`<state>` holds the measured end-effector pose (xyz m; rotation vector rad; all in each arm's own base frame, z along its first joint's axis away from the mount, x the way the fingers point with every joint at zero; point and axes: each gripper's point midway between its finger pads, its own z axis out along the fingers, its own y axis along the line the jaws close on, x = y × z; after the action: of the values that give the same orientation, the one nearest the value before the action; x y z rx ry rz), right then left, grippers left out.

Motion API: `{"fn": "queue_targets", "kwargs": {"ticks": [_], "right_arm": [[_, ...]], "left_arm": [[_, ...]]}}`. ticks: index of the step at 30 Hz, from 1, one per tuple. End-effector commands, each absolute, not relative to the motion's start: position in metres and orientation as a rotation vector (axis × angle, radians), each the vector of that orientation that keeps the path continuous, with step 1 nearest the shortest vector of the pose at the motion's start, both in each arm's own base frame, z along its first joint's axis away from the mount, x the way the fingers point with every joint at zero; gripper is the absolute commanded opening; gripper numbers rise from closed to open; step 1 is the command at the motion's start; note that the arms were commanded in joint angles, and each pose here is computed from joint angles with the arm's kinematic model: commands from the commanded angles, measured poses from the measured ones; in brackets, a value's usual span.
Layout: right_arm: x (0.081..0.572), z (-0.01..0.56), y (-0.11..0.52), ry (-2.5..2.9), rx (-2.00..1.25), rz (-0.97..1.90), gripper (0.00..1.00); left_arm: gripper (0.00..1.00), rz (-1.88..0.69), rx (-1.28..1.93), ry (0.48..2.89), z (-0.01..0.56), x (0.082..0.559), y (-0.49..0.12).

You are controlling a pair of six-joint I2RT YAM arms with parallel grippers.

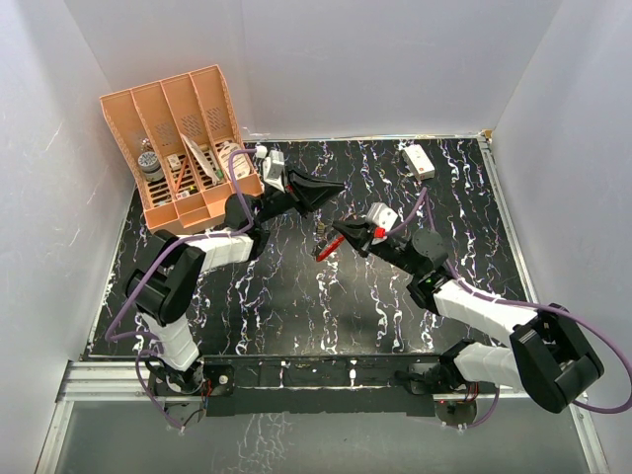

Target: Put the keys on the keyring

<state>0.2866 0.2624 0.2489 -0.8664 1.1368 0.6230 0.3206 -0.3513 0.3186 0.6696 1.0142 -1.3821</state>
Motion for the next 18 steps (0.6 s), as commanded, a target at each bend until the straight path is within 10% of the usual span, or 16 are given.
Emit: {"fn": "queue_targets", "kwargs": {"ticks": [1, 14, 18], "right_arm": [[0.283, 0.276, 0.267, 1.04, -0.852, 0.637, 0.01], [0.287, 0.273, 0.261, 1.068, -0.826, 0.604, 0.01], [0.29, 0.264, 0.26, 1.109, -0.823, 0.595, 0.0]], "left_arm": [[0.0, -1.372, 0.67, 0.902, 0.343, 0.315, -0.346], [0.0, -1.295, 0.631, 0.975, 0.33, 0.315, -0.328], [0.2, -1.231, 0.616, 1.013, 0.322, 0.313, -0.316]]}}
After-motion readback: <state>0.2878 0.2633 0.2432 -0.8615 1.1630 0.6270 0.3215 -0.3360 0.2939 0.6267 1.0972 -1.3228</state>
